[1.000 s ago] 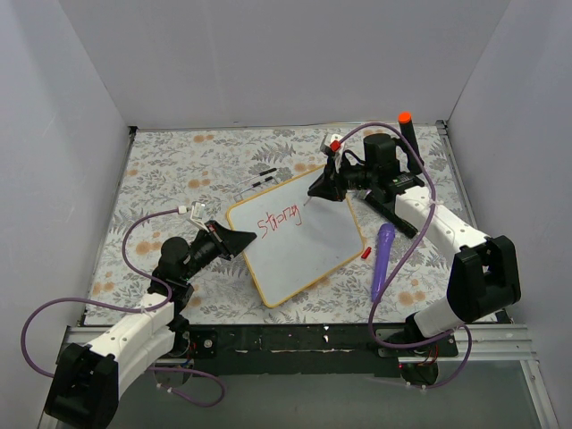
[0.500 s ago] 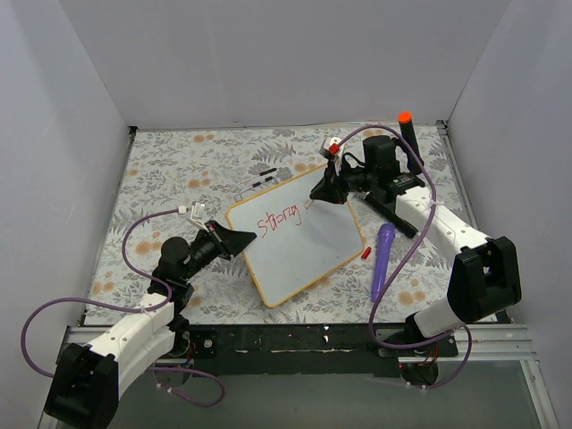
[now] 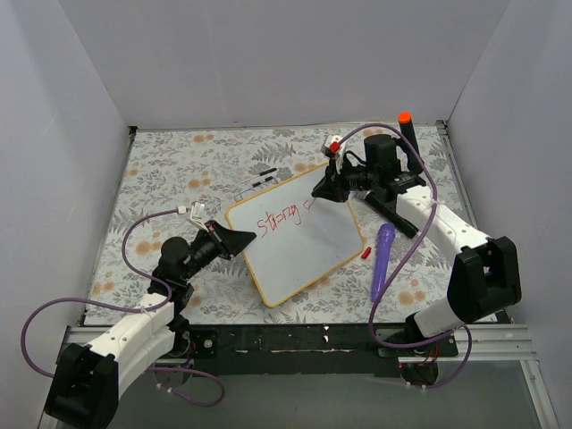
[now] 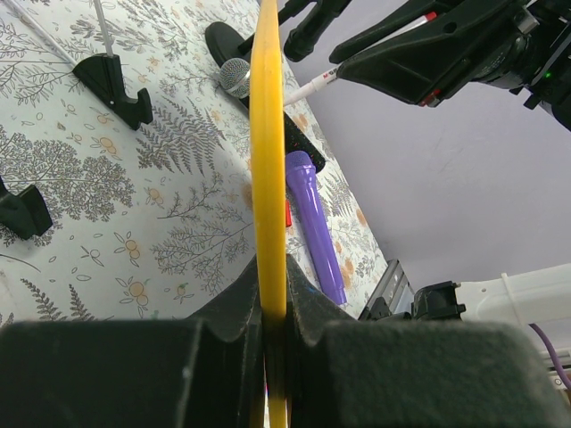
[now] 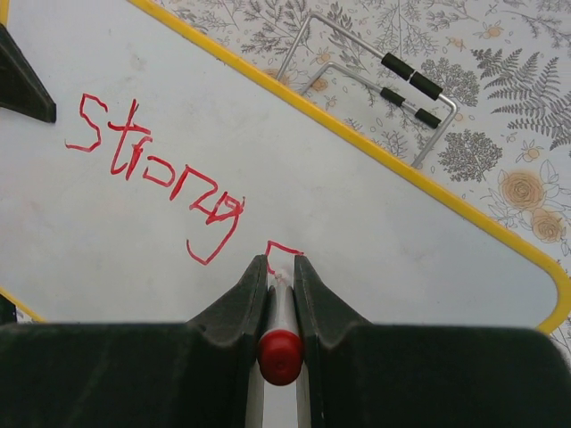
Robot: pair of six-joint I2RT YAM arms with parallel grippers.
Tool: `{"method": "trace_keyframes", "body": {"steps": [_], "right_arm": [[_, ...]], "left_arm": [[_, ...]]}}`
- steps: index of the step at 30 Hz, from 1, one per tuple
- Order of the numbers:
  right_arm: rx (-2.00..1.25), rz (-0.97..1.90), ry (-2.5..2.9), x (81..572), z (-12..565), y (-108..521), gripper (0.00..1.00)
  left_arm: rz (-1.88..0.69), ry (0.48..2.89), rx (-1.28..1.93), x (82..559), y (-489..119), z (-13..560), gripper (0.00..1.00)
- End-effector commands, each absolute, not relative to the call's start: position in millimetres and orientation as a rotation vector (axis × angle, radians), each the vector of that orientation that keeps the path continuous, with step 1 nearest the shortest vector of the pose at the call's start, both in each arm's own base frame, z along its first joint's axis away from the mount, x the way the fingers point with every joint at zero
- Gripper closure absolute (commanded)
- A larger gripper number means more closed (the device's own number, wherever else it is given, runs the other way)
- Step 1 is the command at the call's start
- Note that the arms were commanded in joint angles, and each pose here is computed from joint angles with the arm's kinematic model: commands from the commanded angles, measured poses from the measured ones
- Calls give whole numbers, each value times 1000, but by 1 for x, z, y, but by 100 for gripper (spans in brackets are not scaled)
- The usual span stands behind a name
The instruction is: Write a sentence on the whiteboard
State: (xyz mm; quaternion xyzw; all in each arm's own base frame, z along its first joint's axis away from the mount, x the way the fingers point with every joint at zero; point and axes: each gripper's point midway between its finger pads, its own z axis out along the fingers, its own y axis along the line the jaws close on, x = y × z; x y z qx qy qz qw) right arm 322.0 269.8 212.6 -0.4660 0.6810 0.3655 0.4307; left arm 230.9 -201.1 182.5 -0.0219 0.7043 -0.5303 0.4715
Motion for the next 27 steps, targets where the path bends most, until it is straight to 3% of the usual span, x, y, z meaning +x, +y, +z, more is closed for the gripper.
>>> {"method": "trace_keyframes", "body": {"steps": [1,27], "right_arm": [[-1142,840,1631,343,238,270,99],[-1170,894,1677,323,217,265,99]], "left_arm": [[-1296,1604,40,230,-203,208,100],[-1298,1603,43,230,-203,208,100]]}}
